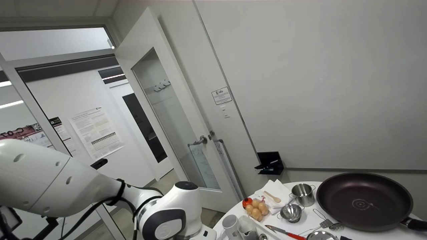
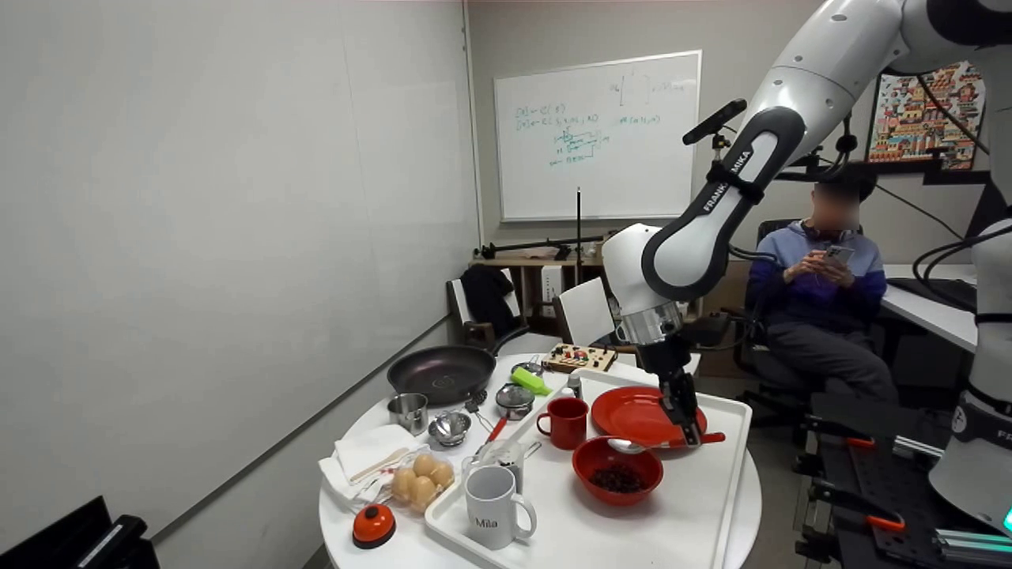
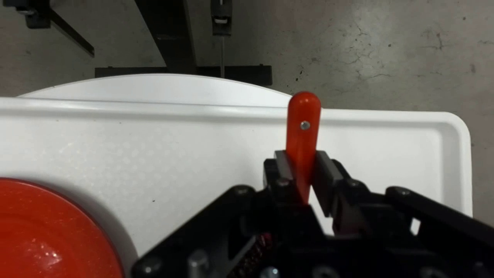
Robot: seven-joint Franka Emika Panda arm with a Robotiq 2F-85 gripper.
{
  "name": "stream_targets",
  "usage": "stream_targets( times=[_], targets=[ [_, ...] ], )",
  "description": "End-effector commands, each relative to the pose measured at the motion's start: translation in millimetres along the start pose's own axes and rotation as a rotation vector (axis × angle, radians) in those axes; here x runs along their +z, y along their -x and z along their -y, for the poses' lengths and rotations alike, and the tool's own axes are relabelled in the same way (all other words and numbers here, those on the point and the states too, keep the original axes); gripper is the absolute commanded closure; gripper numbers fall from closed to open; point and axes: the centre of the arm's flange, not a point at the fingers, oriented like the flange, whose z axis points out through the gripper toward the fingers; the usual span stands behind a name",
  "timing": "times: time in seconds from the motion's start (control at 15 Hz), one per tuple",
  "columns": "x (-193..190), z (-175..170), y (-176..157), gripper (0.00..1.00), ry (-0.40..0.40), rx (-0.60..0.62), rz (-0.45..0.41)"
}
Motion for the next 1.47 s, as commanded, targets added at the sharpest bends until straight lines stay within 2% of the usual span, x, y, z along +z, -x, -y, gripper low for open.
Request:
stream_targets(
  times=[0.0, 0.13, 0.27, 0.47, 0.73, 1.07, 1.4],
  targets=[
    [5, 3, -24, 0.93, 0.038, -0.026, 0.063],
    [9, 5, -35, 0.93, 0.042, -0.024, 0.072],
    [9, 10, -36, 0.93, 0.072, -0.001, -0.022],
    [5, 20, -30, 0.95, 0.073, -0.012, -0.113],
    [9, 20, -33, 0.95, 0.054, -0.040, -0.028],
    [10, 4, -42, 0.95, 0.076, 0.029, -0.008],
    [17, -5, -57, 0.95, 0.088, 0.048, 0.079]
  ],
)
